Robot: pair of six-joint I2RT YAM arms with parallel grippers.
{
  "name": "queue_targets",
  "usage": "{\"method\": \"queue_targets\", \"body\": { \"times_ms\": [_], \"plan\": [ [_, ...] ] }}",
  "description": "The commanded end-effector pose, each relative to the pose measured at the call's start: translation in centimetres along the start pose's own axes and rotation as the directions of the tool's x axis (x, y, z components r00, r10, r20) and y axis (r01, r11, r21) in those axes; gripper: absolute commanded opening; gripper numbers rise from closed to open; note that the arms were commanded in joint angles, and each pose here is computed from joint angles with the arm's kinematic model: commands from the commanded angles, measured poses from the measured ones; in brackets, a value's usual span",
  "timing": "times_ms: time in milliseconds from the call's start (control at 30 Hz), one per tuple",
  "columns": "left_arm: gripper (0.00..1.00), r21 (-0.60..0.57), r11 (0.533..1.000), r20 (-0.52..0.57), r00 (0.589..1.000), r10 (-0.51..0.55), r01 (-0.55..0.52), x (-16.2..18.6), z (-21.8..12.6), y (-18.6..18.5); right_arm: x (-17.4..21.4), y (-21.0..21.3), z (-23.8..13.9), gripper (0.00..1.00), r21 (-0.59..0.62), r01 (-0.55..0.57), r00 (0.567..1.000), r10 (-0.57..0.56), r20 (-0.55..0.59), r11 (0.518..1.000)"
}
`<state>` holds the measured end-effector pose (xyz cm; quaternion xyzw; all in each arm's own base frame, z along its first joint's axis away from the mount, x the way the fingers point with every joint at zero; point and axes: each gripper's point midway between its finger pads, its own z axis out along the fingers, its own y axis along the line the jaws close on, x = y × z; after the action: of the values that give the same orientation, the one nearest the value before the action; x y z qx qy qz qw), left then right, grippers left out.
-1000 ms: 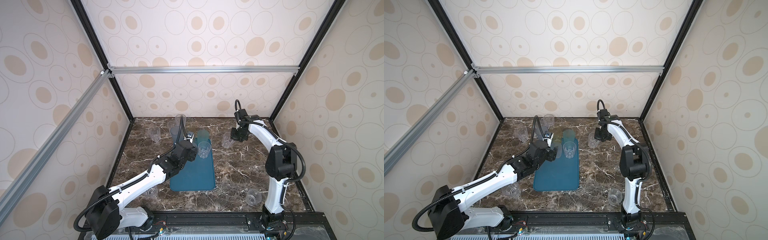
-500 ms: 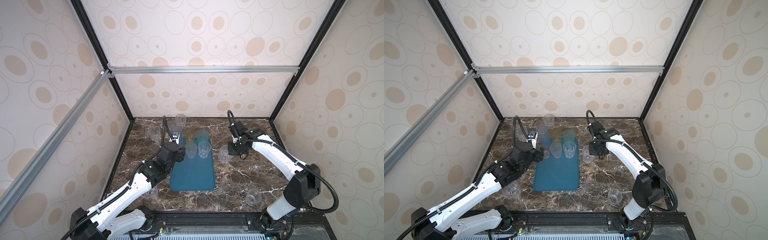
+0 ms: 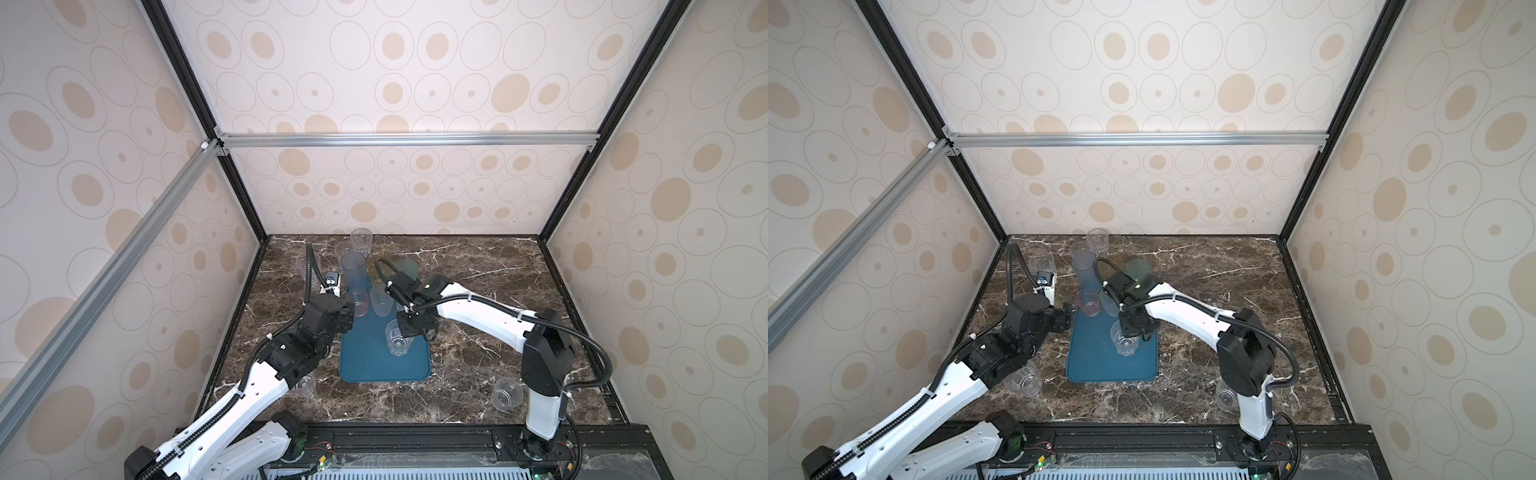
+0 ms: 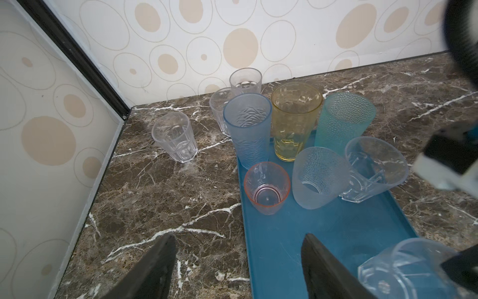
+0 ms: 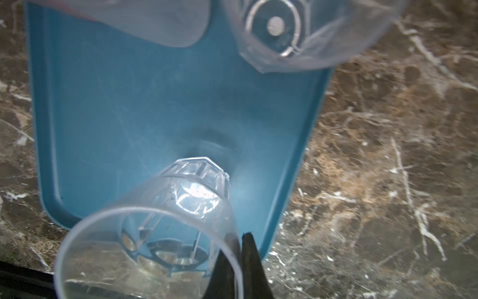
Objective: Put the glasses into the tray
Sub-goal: 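Carry the glass over the tray, lower it and open the right gripper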
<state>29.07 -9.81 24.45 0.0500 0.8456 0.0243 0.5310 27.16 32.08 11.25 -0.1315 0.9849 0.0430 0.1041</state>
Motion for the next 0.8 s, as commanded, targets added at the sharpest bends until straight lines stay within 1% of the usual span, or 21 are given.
{"method": "queue_targets", "body": {
  "times_ms": [0,167,267,533,767],
  "plan": [
    [0.76,-0.045,0.999,-0.005,1.000,-0.022,0.022,0.6,-0.5,1.3,-0.7,2.4,0.2,0.04,-0.013,-0.010,1.000,0.010,0.012,1.000],
    [0.76,-0.057,0.998,-0.012,1.000,-0.012,0.011,1.3,-0.7,1.9,-1.6,5.2,1.9,0.04,-0.028,-0.017,1.000,0.017,0.002,0.999],
    [0.77,-0.053,0.999,-0.002,1.000,-0.012,0.012,1.2,-1.0,2.1,-2.2,6.0,2.8,0.04,-0.015,-0.028,1.000,0.028,-0.003,0.999],
    [0.77,-0.043,0.999,0.006,1.000,-0.005,0.005,1.0,-1.3,2.2,-3.5,7.5,4.8,0.03,0.012,-0.054,0.999,0.054,-0.003,0.998],
    [0.78,-0.040,0.999,0.009,1.000,0.013,-0.013,1.1,-1.2,2.2,-4.2,8.3,5.0,0.05,0.017,-0.065,0.998,0.065,0.015,0.998]
  ]
}}
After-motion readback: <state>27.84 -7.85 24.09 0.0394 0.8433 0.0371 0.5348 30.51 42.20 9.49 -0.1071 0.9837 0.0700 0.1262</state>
